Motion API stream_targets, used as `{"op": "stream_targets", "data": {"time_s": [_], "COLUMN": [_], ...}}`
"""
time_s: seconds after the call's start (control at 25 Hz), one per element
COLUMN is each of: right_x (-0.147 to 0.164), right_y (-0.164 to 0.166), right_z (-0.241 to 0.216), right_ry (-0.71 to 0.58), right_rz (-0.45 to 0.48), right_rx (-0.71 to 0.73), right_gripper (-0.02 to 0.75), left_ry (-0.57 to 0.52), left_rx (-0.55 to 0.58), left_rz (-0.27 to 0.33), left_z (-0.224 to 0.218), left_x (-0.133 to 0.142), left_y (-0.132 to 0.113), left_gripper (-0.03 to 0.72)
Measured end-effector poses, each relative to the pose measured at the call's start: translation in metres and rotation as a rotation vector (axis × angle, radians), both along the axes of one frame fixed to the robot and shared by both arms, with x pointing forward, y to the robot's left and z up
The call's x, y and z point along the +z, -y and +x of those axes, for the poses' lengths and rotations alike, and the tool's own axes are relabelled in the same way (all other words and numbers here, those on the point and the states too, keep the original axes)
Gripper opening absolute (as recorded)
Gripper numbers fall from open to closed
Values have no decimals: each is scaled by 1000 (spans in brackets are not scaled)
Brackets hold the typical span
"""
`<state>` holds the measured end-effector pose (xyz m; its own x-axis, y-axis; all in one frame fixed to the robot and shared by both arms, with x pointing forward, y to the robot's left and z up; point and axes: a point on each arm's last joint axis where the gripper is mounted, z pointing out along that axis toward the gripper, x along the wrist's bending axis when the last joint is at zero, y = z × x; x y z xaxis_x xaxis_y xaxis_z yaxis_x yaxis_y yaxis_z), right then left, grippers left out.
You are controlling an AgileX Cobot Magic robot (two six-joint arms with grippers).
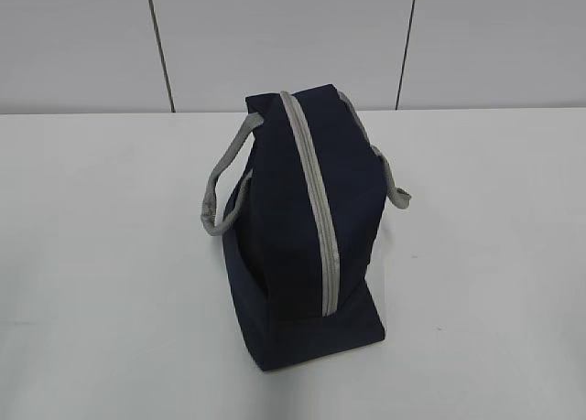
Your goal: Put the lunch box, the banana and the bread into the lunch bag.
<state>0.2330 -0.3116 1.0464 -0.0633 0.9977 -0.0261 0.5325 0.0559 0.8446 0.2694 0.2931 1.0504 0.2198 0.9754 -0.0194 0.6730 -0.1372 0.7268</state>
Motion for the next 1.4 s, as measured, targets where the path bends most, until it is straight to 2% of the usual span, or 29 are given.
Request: {"op": "stream_targets", "data": {"time_s": [0.32, 0.56, 0.92, 1.4], "right_x": [0, 0, 0, 0], "right_y": [0, -1, 0, 0], "right_z": [0, -2, -5, -5], "right_ry": [4, 13, 37, 37], "right_rz": [-3, -2, -3, -5], "right_rx": [-22, -91, -127, -129], "right_gripper": [477, 477, 477, 477], "left_ry": [15, 119, 264, 268], "left_rx": [15, 94, 151, 158], "left_rz": [-2, -19, -36, -37], "left_z": [-2, -18, -41, -42], "left_x": [1, 3, 2, 2], "left_y": [-1, -5, -7, -7], "left_gripper": [463, 452, 410, 386]}}
